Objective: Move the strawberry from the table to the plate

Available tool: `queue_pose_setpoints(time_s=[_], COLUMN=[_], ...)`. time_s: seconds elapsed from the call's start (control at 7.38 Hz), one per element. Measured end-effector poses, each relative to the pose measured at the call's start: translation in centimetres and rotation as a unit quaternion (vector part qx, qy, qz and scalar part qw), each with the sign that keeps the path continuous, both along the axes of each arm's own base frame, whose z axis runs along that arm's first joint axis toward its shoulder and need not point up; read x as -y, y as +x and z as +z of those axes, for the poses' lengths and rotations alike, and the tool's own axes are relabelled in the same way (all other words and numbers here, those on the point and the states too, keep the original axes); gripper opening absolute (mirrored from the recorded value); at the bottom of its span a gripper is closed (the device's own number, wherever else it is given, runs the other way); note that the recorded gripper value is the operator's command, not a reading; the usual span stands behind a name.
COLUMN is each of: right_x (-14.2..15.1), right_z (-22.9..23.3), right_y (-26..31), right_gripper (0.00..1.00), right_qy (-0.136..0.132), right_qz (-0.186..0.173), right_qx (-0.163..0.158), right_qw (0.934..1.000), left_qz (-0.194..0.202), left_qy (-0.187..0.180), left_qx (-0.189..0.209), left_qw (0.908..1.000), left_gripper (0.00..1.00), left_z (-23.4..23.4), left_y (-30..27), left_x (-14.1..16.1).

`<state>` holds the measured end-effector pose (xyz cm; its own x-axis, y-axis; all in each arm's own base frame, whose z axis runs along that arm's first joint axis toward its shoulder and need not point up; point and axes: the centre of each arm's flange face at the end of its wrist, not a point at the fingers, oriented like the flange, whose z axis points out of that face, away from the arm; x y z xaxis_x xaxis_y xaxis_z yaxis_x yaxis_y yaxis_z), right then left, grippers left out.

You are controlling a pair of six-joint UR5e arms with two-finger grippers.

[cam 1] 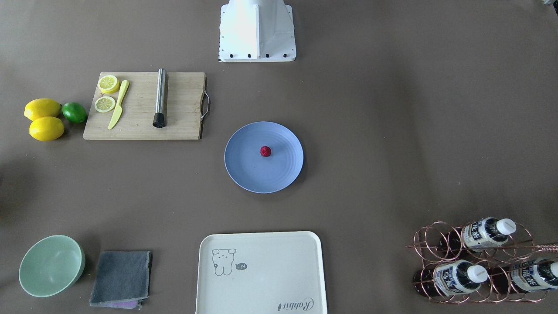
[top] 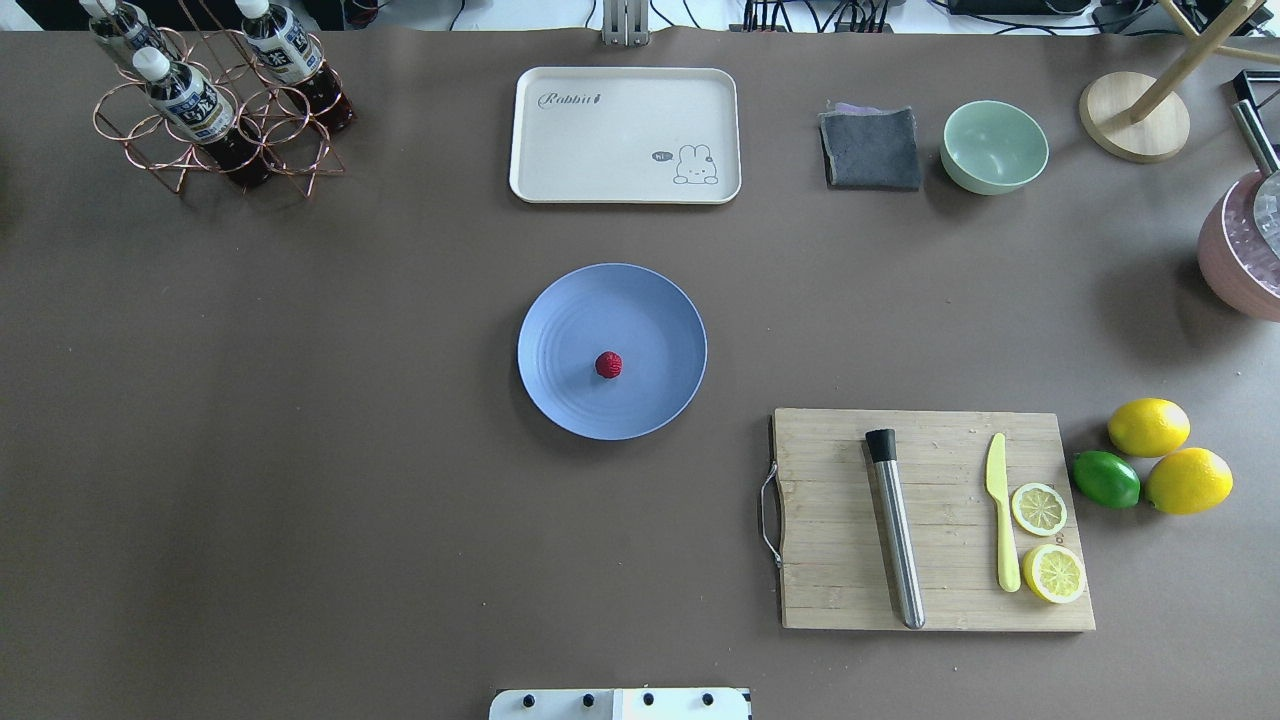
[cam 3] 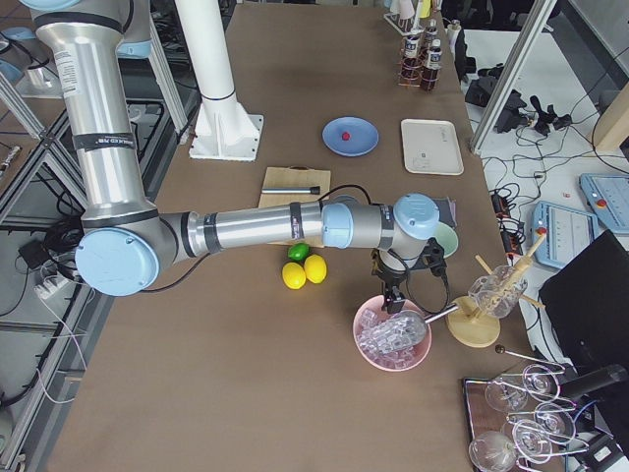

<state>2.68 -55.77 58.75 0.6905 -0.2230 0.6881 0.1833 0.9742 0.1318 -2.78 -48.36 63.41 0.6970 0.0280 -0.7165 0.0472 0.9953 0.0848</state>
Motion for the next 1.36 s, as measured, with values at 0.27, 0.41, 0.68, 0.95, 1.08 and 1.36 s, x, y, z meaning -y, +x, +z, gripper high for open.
queue_pose_setpoints(time_s=[0.27, 0.41, 0.68, 0.95, 1.08, 1.36], right_x=[-0.05, -0.06, -0.09, -0.35, -0.39, -0.44], right_z=[0.02, 0.01, 0.01, 0.00, -0.04, -0.06], right_y=[0.00, 0.00, -0.21, -0.27, -0.28, -0.36], right_gripper=[1.00, 1.00, 1.00, 1.00, 1.00, 1.00], right_qy=[-0.002, -0.002, -0.002, -0.001, 0.000, 0.001], right_qz=[0.002, 0.002, 0.000, -0.001, -0.001, -0.002], right_qx=[0.000, 0.000, -0.001, -0.001, -0.002, -0.001], right_qw=[1.0000, 1.0000, 1.0000, 1.0000, 1.0000, 1.0000], left_qz=[0.000, 0.000, 0.000, 0.001, 0.001, 0.001], left_qy=[0.000, 0.001, 0.002, 0.002, 0.002, 0.003], left_qx=[0.000, 0.000, -0.001, -0.002, -0.002, -0.003], left_qw=[1.0000, 1.0000, 1.0000, 1.0000, 1.0000, 1.0000], left_gripper=[0.97, 0.97, 0.97, 0.97, 0.97, 0.97], left_z=[-0.04, -0.07, -0.16, -0.23, -0.24, -0.28], left_y=[0.00, 0.00, 0.02, 0.05, 0.05, 0.09], left_x=[0.01, 0.03, 0.07, 0.08, 0.06, 0.09])
